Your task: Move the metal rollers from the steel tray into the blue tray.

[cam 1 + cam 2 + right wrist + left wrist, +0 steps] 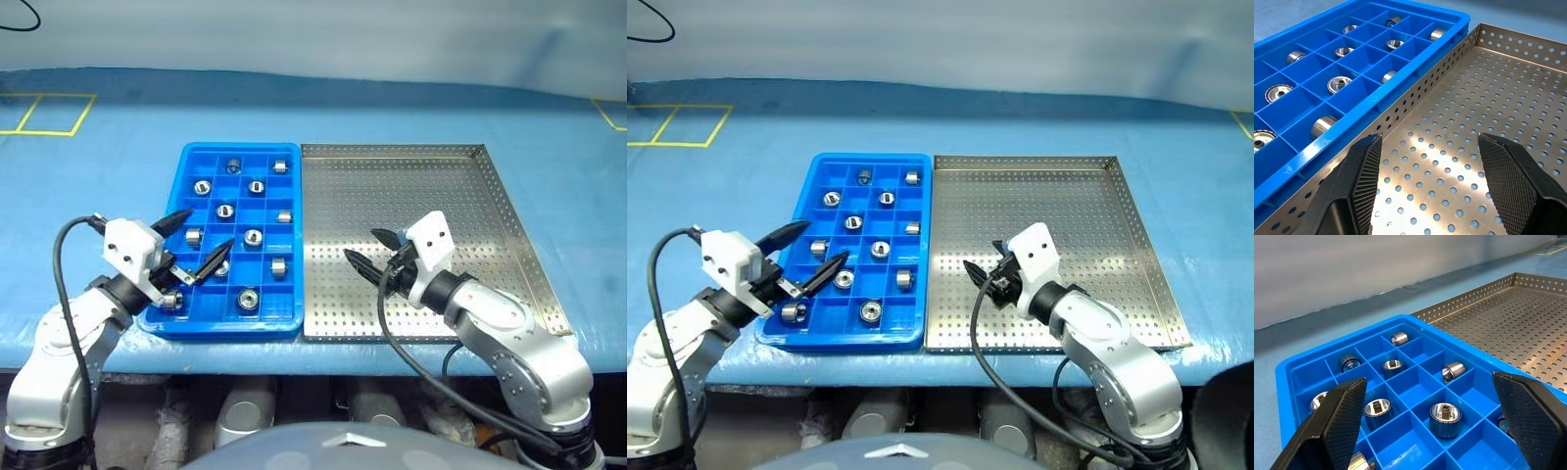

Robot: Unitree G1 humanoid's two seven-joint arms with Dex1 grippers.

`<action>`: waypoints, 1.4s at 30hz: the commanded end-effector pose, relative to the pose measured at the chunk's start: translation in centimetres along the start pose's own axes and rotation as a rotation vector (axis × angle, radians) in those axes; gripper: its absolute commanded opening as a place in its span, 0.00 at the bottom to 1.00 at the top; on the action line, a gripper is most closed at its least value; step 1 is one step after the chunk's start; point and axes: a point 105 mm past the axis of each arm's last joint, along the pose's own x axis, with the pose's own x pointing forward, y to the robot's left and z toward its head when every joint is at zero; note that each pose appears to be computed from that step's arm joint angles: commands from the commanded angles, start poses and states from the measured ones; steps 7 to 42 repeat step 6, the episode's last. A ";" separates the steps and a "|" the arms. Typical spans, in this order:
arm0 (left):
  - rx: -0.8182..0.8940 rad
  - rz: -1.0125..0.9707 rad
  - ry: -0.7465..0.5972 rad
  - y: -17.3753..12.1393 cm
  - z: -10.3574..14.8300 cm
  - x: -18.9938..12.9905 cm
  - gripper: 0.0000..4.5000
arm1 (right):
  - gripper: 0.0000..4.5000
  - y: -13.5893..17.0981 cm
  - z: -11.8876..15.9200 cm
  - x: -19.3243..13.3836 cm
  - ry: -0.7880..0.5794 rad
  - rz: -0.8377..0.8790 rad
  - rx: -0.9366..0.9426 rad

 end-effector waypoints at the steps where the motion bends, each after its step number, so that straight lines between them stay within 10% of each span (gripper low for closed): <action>1: 0.014 -0.021 -0.032 -0.8 0.8 0.2 1.00 | 0.73 -0.1 0.9 -0.7 -0.037 -0.028 -0.031; 42: -0.004 -0.049 -0.043 -1.0 1.1 0.7 1.00 | 0.73 0.1 0.8 -1.2 -0.042 -0.047 -0.023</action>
